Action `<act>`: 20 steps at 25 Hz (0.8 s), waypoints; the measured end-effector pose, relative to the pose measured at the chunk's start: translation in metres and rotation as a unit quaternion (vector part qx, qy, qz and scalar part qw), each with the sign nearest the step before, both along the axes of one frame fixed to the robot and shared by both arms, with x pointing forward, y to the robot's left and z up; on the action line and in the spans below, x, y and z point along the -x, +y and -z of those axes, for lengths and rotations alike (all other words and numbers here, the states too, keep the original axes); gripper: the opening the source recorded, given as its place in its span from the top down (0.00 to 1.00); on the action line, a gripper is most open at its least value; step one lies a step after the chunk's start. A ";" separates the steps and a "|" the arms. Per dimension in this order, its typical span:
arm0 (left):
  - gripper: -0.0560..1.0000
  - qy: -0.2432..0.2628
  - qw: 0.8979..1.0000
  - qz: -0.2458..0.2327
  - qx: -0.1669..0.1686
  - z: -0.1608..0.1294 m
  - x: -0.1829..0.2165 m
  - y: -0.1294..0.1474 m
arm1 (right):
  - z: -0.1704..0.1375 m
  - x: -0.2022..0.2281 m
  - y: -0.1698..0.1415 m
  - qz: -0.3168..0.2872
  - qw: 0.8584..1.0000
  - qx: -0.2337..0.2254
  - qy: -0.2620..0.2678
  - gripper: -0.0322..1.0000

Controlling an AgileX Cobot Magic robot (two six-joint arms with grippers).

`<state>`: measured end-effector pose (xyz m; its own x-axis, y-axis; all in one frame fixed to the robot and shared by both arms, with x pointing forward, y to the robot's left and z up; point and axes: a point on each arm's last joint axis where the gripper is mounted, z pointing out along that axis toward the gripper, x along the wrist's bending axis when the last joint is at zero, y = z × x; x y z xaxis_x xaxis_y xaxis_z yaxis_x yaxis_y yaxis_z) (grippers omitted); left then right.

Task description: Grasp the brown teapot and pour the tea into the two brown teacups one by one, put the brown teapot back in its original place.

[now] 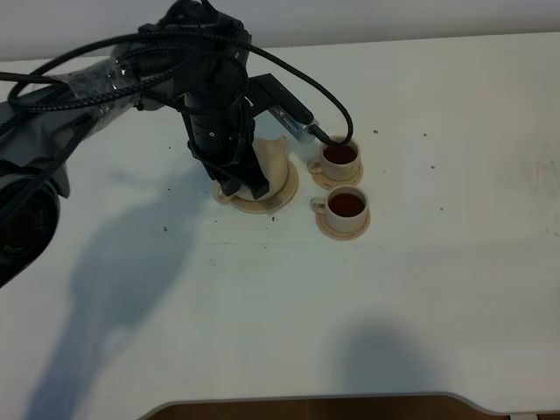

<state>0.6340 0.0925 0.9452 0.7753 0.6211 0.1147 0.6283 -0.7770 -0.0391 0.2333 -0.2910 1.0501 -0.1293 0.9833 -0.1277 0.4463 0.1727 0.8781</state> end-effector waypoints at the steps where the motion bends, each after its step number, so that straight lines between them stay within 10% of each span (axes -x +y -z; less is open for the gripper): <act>1: 0.61 0.000 1.000 -0.002 0.002 -0.007 0.002 0.001 | 0.000 0.000 0.000 0.000 1.000 0.000 0.000 0.54; 12: 0.56 -0.044 0.988 -0.132 0.064 -0.116 0.079 0.040 | 0.000 0.000 0.000 0.000 1.000 0.000 0.000 0.54; 20: 0.56 -0.051 0.983 -0.162 0.069 -0.131 0.206 0.111 | 0.000 0.000 0.000 0.000 1.000 0.000 0.000 0.54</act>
